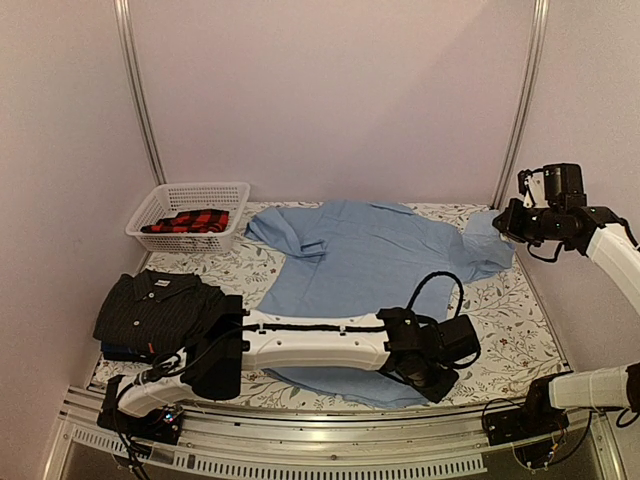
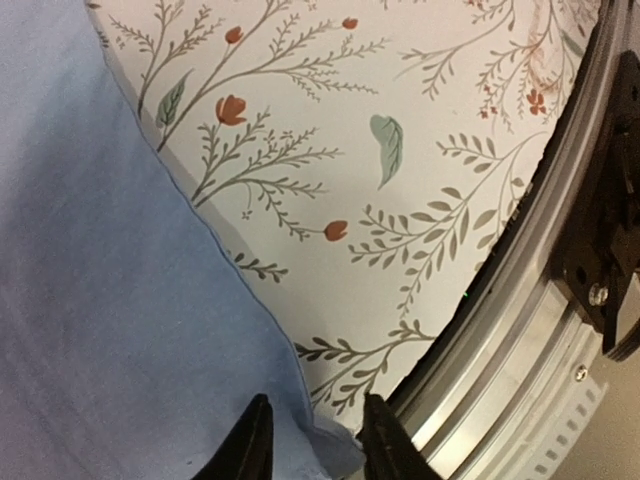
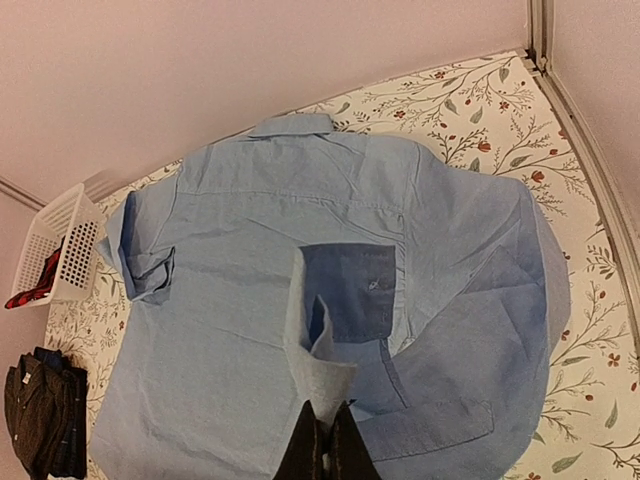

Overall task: Fold and stack the long sleeve shirts
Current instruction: Pick up the flattened shirt from the center of the board, then fold the flattened shirt at the center of the board.

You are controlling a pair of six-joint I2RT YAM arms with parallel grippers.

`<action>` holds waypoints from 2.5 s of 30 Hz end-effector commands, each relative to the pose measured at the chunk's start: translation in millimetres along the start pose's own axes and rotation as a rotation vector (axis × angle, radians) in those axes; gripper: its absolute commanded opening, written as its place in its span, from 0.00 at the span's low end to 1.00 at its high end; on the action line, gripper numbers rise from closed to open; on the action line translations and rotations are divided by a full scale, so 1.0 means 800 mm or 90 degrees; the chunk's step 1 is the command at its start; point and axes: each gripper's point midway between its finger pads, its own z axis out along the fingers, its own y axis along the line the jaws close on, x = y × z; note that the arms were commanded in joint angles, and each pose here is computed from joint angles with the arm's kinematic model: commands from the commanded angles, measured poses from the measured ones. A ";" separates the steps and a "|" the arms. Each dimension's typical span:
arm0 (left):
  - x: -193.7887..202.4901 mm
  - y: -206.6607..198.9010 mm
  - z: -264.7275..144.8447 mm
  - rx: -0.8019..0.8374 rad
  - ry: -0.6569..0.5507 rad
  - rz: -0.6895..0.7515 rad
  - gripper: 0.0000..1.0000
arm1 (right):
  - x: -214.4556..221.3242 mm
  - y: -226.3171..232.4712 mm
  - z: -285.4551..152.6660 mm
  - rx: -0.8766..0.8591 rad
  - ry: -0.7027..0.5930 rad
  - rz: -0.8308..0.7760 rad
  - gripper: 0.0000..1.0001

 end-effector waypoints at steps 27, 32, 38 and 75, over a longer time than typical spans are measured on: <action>-0.012 0.132 -0.126 0.045 -0.164 -0.164 0.00 | -0.104 0.171 0.050 -0.211 -0.118 -0.032 0.00; 0.003 0.176 -0.132 0.042 -0.168 -0.198 0.00 | -0.132 0.235 0.072 -0.265 -0.149 -0.052 0.00; 0.021 0.210 -0.141 0.025 -0.165 -0.205 0.00 | -0.151 0.301 0.114 -0.316 -0.163 -0.086 0.00; 0.090 0.227 -0.172 -0.095 -0.113 -0.176 0.00 | -0.161 0.451 0.171 -0.485 -0.317 -0.257 0.00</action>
